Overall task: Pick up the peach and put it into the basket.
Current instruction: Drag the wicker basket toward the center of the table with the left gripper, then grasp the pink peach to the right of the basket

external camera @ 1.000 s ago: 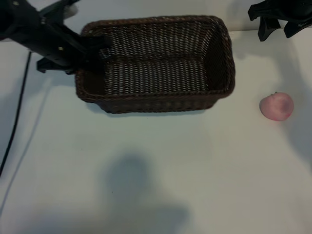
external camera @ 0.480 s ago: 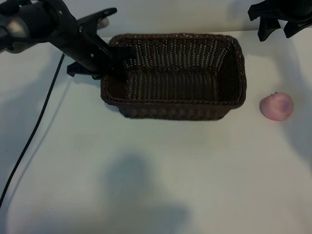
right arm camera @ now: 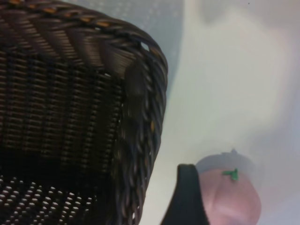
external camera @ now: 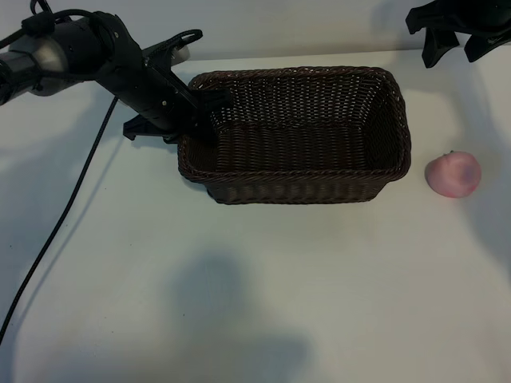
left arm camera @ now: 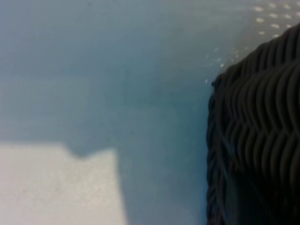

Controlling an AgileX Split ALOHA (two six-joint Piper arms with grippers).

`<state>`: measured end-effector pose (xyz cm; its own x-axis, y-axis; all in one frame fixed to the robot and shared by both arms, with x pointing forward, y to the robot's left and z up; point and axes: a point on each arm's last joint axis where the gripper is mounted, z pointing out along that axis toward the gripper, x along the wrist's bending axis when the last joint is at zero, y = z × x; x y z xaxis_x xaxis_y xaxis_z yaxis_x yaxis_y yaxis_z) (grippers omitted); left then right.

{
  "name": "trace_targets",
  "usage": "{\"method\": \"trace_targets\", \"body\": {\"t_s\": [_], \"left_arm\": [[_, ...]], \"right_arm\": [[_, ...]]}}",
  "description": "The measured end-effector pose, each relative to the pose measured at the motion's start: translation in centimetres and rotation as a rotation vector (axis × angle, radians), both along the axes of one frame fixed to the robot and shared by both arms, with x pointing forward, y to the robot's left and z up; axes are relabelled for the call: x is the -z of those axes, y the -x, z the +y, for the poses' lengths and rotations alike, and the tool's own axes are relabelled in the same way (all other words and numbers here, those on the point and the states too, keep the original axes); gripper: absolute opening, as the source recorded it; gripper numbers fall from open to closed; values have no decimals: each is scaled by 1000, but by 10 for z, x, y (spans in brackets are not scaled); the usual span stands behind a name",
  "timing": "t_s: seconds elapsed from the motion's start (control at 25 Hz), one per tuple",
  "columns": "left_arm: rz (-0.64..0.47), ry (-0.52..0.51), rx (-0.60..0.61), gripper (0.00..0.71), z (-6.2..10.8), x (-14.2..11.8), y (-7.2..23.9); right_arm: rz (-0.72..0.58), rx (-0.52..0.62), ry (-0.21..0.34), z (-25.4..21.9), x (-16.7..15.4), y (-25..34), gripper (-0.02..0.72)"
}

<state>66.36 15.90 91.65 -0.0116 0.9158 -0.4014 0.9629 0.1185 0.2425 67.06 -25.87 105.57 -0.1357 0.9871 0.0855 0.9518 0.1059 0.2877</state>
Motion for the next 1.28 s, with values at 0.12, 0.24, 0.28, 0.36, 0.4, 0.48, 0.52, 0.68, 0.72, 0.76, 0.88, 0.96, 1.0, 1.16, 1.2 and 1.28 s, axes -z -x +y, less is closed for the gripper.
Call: {"method": "trace_targets", "body": {"t_s": [0.12,0.24,0.28,0.36,0.4,0.48,0.52,0.68,0.72,0.76,0.88,0.96,1.0,1.16,1.2,1.28], "left_arm": [[1,11,-7,173,-1,0,0],[1,12,-8,186,-1,0,0],[3,14,-8,204,-1,0,0],[17,26,-15,265,-2,-1,0],[22,31,-16,319,-2,-1,1],[35,35,-13,427,-3,-1,2],[37,33,-11,483,-3,-1,2],[7,10,7,613,-1,-16,4],[-5,4,12,624,0,-24,5],[-15,-8,17,627,1,-32,5],[-51,-47,25,627,6,-55,9],[-76,-83,25,627,10,-70,13],[-90,-98,25,627,12,-78,16],[-124,-176,29,627,23,-110,25],[-128,-200,33,627,27,-118,26],[-137,-237,36,623,35,-133,28]], "right_arm": [[0,0,0,0,0,0,567],[0,0,0,0,0,0,567],[0,0,0,0,0,0,567],[0,0,0,0,0,0,567],[0,0,0,0,0,0,567],[0,0,0,0,0,0,567],[0,0,0,0,0,0,567],[0,0,0,0,0,0,567],[0,0,0,0,0,0,567],[0,0,0,0,0,0,567],[0,0,0,0,0,0,566],[0,0,0,0,0,0,566],[0,0,0,0,0,0,566],[0,0,0,0,0,0,566],[0,0,0,0,0,0,566],[0,0,0,0,0,0,566]]}}
